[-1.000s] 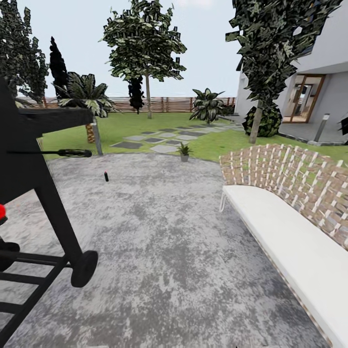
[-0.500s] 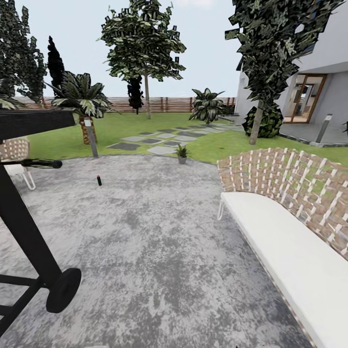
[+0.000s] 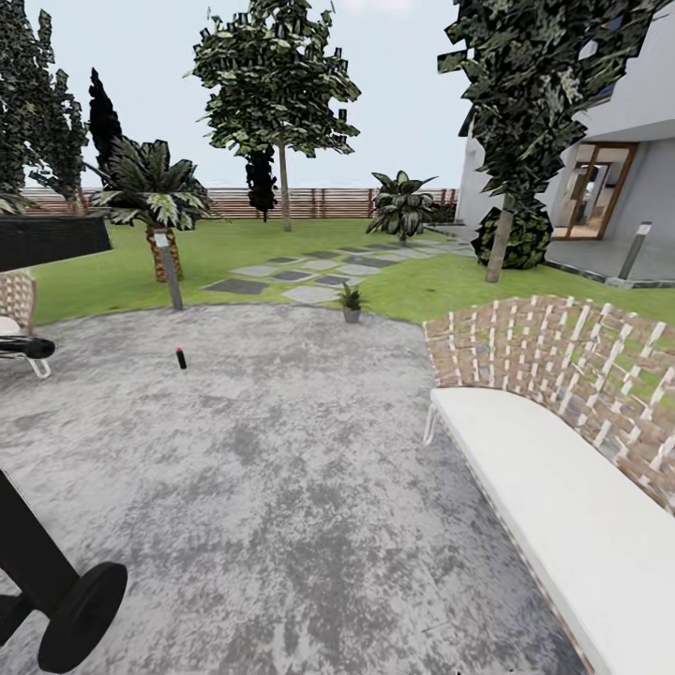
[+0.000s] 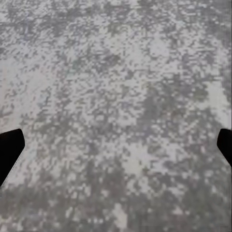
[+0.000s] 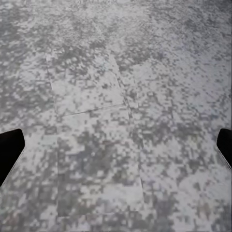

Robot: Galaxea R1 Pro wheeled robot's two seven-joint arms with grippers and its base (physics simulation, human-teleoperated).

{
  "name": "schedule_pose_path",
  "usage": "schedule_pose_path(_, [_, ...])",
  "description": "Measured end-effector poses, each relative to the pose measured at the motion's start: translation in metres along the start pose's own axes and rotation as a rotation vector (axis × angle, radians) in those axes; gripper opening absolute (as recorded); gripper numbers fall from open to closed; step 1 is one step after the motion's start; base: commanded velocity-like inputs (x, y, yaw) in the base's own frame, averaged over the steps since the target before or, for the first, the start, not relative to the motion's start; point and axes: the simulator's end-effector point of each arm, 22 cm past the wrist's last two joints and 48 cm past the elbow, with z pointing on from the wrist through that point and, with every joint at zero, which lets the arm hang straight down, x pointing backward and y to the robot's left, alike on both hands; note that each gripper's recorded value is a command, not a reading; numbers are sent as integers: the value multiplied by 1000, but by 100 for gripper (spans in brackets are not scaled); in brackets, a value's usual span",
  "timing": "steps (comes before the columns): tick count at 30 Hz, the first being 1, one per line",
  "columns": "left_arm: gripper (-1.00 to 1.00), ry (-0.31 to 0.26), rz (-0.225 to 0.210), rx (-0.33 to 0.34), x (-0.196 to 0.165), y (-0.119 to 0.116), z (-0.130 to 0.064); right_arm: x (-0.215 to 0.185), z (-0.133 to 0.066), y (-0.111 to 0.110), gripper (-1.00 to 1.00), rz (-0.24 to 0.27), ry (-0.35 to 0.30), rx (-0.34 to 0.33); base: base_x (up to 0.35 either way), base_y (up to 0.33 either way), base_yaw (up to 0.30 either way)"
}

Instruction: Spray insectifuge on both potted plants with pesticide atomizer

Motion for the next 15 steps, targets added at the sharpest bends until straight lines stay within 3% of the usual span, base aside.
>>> schedule_pose_path(15, [100,0,1,1,0,0,0,0,0,1,100,-1,0,-4,340,0,0])
